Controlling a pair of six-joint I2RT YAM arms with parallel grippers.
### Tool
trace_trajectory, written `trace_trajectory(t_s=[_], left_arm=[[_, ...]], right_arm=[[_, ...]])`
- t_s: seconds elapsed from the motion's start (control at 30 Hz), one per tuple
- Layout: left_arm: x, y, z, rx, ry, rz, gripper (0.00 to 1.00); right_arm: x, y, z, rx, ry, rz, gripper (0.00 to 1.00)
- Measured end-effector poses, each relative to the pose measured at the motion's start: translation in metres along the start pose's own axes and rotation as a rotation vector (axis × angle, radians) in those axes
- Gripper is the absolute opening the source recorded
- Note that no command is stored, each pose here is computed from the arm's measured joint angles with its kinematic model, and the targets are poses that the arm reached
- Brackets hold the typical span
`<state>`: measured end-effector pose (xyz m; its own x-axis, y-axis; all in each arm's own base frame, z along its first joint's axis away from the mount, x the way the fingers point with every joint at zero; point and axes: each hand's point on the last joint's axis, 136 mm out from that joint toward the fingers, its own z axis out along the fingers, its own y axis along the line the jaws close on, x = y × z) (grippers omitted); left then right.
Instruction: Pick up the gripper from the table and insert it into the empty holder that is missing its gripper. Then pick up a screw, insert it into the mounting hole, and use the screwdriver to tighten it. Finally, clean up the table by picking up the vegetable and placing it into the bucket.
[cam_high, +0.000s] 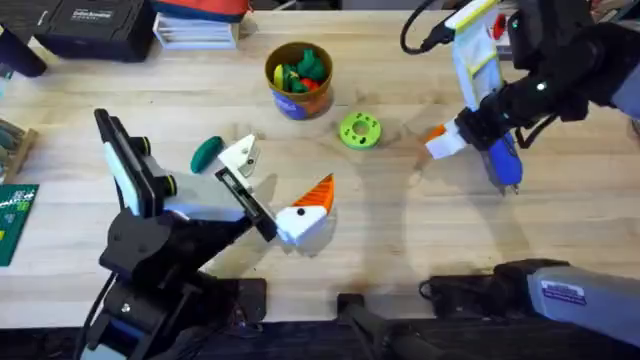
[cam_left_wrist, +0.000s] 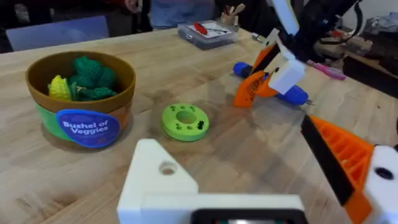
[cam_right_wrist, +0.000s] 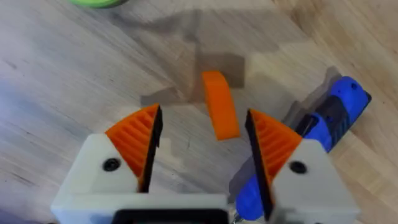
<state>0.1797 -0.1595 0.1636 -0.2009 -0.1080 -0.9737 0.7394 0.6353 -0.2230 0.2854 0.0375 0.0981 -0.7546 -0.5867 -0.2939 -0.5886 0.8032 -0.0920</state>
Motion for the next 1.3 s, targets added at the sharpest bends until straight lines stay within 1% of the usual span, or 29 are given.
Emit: trace_trajectory(t_s=[0.07,0.2,0.33,0.37,0.4,0.43,0.53,0.6,0.7,0.77,0.83,0.93,1.03,1.1,1.17,1.23,1.3], left_arm=[[0.000,0.000,0.000,0.000,0.000,0.000,0.986],[0.000,0.000,0.000,0.000,0.000,0.000,0.986],[0.000,0.000,0.000,0.000,0.000,0.000,0.986],[0.000,0.000,0.000,0.000,0.000,0.000,0.986],[0.000,0.000,0.000,0.000,0.000,0.000,0.986],[0.000,0.000,0.000,0.000,0.000,0.000,0.986],[0.000,0.000,0.000,0.000,0.000,0.000,0.986],[0.000,0.000,0.000,0.000,0.000,0.000,0.986],[0.000,0.000,0.000,0.000,0.000,0.000,0.986],[0.000,0.000,0.000,0.000,0.000,0.000,0.986],[0.000,0.000,0.000,0.000,0.000,0.000,0.986],[0.000,0.000,0.000,0.000,0.000,0.000,0.987],[0.000,0.000,0.000,0.000,0.000,0.000,0.987],[0.000,0.000,0.000,0.000,0.000,0.000,0.987],[0.000,0.000,0.000,0.000,0.000,0.000,0.986],[0.000,0.000,0.000,0.000,0.000,0.000,0.986],[0.000,0.000,0.000,0.000,0.000,0.000,0.985]], right_arm=[[0.000,0.000,0.000,0.000,-0.001,-0.003,0.648],[0.000,0.000,0.000,0.001,-0.001,-0.004,0.426],[0.001,0.000,0.000,-0.001,0.003,-0.004,0.236],[0.001,0.000,0.000,-0.001,0.003,-0.007,0.176],[0.001,0.000,0.000,0.002,0.004,-0.009,0.067],[0.001,-0.001,0.000,0.007,0.006,-0.007,0.021],[0.002,-0.004,-0.002,0.028,0.013,-0.007,0.011],[0.001,-0.006,-0.008,0.043,-0.005,0.001,0.010],[-0.004,-0.005,-0.033,0.071,-0.063,0.031,0.009],[-0.011,-0.002,-0.061,0.086,-0.142,0.054,0.008],[-0.018,0.007,-0.093,0.085,-0.255,0.080,0.008],[-0.018,0.024,-0.132,0.055,-0.411,0.120,0.008],[-0.018,0.045,-0.156,-0.015,-0.562,0.159,0.008],[-0.023,0.058,-0.157,-0.094,-0.643,0.187,0.008],[-0.034,0.070,-0.150,-0.209,-0.716,0.234,0.008],[-0.044,0.078,-0.140,-0.330,-0.763,0.302,0.008],[-0.050,0.086,-0.125,-0.460,-0.755,0.412,0.008]])
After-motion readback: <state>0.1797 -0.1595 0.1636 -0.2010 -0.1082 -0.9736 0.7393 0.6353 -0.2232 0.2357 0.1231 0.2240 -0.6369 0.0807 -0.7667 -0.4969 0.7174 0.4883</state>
